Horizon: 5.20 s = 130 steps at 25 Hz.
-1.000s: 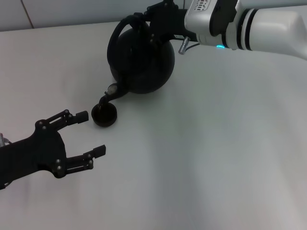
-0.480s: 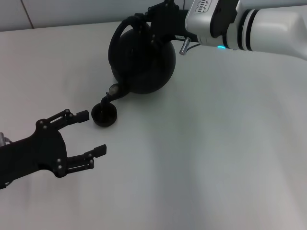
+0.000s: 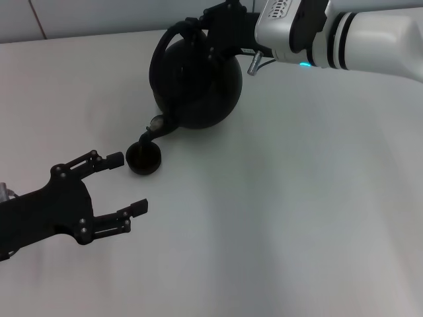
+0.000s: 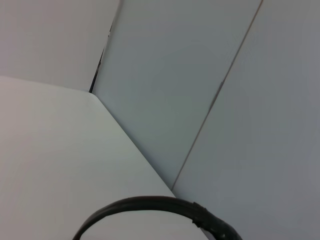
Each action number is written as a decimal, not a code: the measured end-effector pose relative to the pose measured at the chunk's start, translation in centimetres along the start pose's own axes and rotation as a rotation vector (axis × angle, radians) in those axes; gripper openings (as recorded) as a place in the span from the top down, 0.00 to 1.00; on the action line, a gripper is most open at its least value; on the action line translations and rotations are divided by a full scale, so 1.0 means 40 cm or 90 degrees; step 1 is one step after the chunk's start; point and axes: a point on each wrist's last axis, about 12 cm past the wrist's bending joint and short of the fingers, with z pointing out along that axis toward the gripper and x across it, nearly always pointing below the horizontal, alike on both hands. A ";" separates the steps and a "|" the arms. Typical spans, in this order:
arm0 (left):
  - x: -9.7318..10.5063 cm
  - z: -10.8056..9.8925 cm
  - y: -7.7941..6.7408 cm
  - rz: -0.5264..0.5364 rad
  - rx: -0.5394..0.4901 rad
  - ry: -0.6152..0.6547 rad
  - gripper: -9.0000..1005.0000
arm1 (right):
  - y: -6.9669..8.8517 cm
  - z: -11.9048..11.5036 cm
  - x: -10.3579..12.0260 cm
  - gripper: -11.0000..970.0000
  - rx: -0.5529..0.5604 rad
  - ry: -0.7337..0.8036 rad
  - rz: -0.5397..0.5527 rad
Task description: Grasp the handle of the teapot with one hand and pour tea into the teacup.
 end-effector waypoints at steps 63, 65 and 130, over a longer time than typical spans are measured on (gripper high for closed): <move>-0.012 0.016 0.013 0.018 -0.005 0.001 0.14 | 0.046 -0.223 0.246 0.84 0.246 -0.063 0.434; -0.014 0.017 0.015 0.020 -0.004 0.001 0.14 | 0.050 -0.224 0.250 0.83 0.245 -0.060 0.441; -0.030 0.012 0.031 0.036 -0.002 0.004 0.14 | 0.163 -0.356 0.264 0.32 0.141 -0.114 0.418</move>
